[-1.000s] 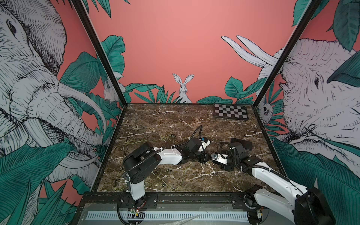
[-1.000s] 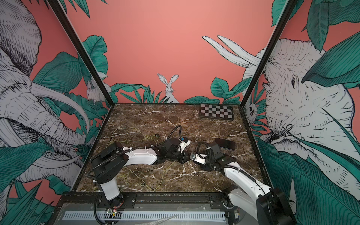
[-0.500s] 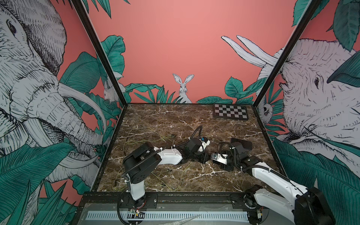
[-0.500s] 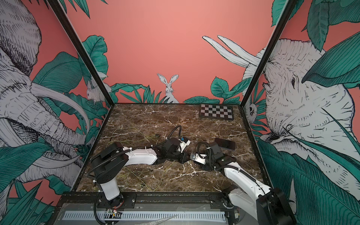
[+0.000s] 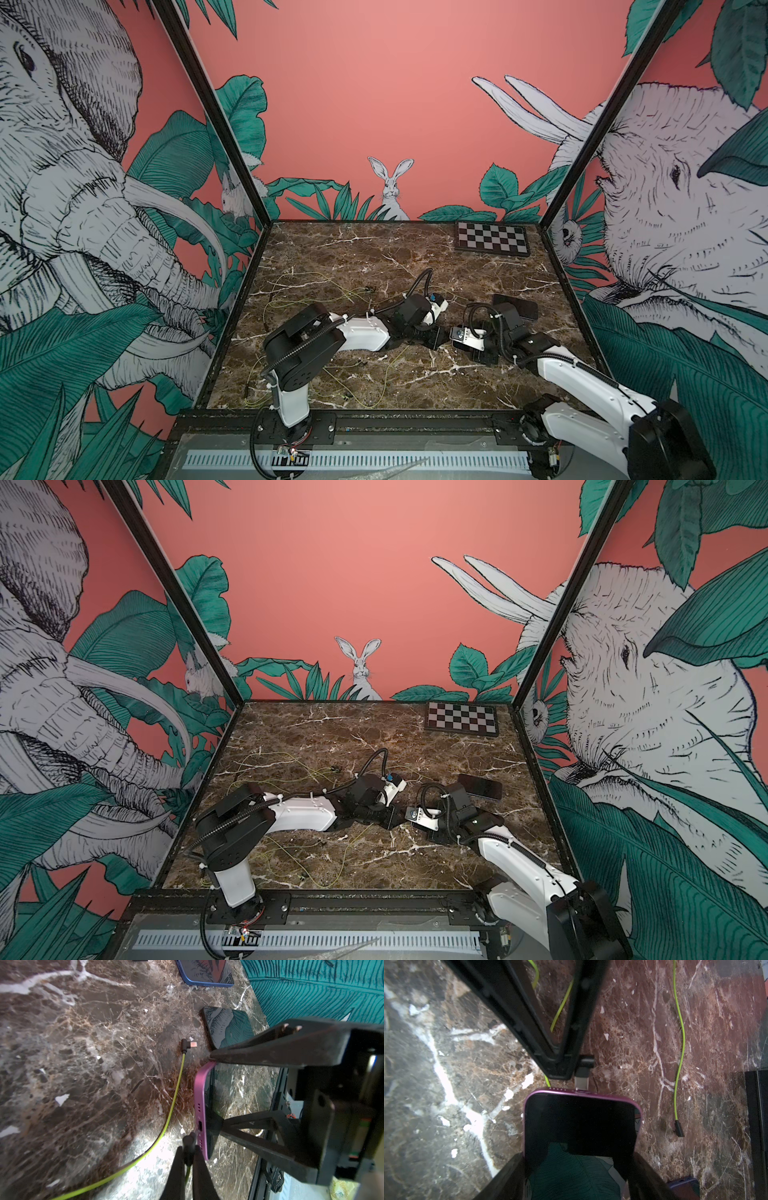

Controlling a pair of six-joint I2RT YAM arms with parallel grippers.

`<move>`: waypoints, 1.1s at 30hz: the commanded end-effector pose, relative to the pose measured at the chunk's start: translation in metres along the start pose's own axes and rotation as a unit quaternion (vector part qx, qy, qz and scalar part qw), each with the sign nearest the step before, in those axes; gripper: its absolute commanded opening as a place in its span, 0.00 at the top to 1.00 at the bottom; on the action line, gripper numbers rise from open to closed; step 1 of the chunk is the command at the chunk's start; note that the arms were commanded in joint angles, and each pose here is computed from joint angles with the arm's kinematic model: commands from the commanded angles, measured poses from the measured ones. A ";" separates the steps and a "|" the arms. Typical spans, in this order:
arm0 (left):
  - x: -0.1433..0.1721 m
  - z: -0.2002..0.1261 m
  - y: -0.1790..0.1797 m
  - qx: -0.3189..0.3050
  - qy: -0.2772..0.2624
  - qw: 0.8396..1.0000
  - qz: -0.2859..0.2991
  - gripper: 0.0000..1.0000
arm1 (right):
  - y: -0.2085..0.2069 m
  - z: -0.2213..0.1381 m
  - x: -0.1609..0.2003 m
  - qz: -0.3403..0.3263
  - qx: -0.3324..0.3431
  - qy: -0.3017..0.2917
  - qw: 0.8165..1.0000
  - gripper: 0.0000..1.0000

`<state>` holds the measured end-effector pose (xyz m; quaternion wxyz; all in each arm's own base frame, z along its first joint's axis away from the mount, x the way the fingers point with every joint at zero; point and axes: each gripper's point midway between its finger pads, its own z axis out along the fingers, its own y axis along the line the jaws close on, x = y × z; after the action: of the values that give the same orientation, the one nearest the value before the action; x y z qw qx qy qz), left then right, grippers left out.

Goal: Plug wired earphones into phones
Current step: Insert the wired earphone into the phone.

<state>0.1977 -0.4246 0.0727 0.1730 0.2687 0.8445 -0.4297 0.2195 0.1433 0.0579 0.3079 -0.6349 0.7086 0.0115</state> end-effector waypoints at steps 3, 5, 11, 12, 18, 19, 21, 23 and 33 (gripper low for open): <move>-0.004 0.001 -0.008 0.008 0.002 1.000 0.011 1.00 | -0.001 0.001 -0.008 -0.009 0.003 -0.020 1.000 0.28; -0.004 0.002 -0.009 0.009 0.003 1.000 0.012 1.00 | -0.001 0.001 -0.008 -0.010 0.002 -0.020 1.000 0.28; -0.006 0.001 -0.011 0.011 0.001 1.000 0.014 1.00 | 0.001 0.002 -0.007 -0.009 -0.003 -0.019 1.000 0.28; -0.006 0.001 -0.011 0.011 0.001 1.000 0.014 1.00 | 0.002 0.003 -0.008 -0.009 -0.004 -0.020 1.000 0.28; -0.005 0.003 -0.012 0.015 0.002 1.000 0.015 1.00 | 0.003 0.004 -0.007 -0.010 -0.007 -0.018 1.000 0.28; -0.006 0.003 -0.013 0.015 0.001 1.000 0.015 1.00 | 0.003 0.004 -0.007 -0.011 -0.008 -0.018 1.000 0.28; -0.005 0.003 -0.012 0.015 0.002 1.000 0.014 1.00 | 0.003 0.004 -0.008 -0.012 -0.008 -0.019 1.000 0.28; -0.005 0.004 -0.012 0.015 0.003 1.000 0.012 1.00 | 0.002 0.004 -0.008 -0.012 -0.007 -0.020 1.000 0.28; 0.000 0.006 -0.009 0.012 0.010 1.000 0.011 1.00 | 0.000 0.002 -0.010 -0.010 0.005 -0.027 1.000 0.28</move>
<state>0.1986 -0.4261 0.0705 0.1706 0.2719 0.8460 -0.4257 0.2187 0.1440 0.0539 0.3067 -0.6381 0.7061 0.0124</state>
